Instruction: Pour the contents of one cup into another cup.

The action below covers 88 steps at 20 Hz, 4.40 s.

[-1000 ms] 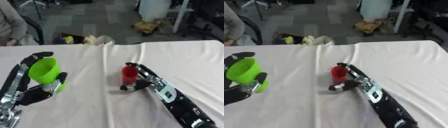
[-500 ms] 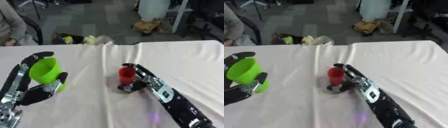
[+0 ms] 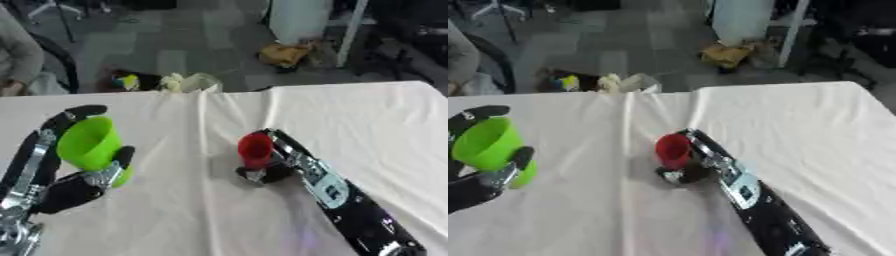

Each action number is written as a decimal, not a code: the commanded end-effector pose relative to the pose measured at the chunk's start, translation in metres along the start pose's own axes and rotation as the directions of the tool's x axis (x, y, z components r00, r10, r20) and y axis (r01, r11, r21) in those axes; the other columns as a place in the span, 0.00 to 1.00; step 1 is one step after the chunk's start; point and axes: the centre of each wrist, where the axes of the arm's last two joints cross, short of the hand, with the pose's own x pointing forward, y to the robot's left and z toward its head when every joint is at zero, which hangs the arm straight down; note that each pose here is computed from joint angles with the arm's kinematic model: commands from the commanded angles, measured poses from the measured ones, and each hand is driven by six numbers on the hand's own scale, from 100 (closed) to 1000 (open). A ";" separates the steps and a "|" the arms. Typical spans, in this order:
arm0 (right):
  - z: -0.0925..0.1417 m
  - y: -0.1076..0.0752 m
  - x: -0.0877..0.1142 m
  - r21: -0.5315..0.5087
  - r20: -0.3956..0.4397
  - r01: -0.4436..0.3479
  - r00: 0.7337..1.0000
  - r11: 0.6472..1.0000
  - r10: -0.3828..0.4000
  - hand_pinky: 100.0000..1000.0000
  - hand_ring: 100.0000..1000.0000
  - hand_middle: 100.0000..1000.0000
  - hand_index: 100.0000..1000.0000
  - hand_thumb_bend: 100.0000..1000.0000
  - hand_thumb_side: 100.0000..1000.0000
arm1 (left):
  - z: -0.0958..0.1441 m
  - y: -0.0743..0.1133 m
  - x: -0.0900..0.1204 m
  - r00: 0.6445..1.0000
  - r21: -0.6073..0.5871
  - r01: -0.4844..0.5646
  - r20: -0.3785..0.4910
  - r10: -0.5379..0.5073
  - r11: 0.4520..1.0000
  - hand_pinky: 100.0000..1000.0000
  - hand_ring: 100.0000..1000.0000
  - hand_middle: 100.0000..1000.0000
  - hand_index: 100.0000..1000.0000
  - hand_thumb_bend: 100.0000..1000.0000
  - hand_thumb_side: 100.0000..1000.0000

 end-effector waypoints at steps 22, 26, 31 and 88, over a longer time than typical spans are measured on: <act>0.021 -0.115 0.042 -0.151 0.068 -0.171 0.981 0.974 0.183 0.62 0.76 0.05 0.38 0.00 0.06 | 0.024 -0.003 -0.023 0.993 -0.132 0.089 -0.069 -0.099 0.987 0.38 0.09 0.25 0.71 0.00 0.17; 0.011 -0.123 0.057 -0.132 0.114 -0.206 0.969 0.970 0.221 0.62 0.76 0.05 0.38 0.00 0.08 | 0.026 -0.011 -0.027 0.991 -0.197 0.102 -0.067 -0.117 0.975 0.38 0.09 0.25 0.69 0.00 0.14; -0.009 -0.125 0.078 -0.101 0.190 -0.239 0.948 0.966 0.254 0.62 0.75 0.06 0.39 0.00 0.10 | 0.022 -0.018 -0.030 0.986 -0.272 0.147 -0.034 -0.163 0.951 0.39 0.09 0.26 0.69 0.00 0.16; -0.087 -0.040 0.176 -0.104 0.519 -0.598 0.649 0.795 0.556 0.64 0.67 0.03 0.47 0.00 0.17 | -0.017 -0.065 -0.023 0.977 -0.420 0.208 0.124 -0.172 0.883 0.40 0.10 0.26 0.69 0.00 0.15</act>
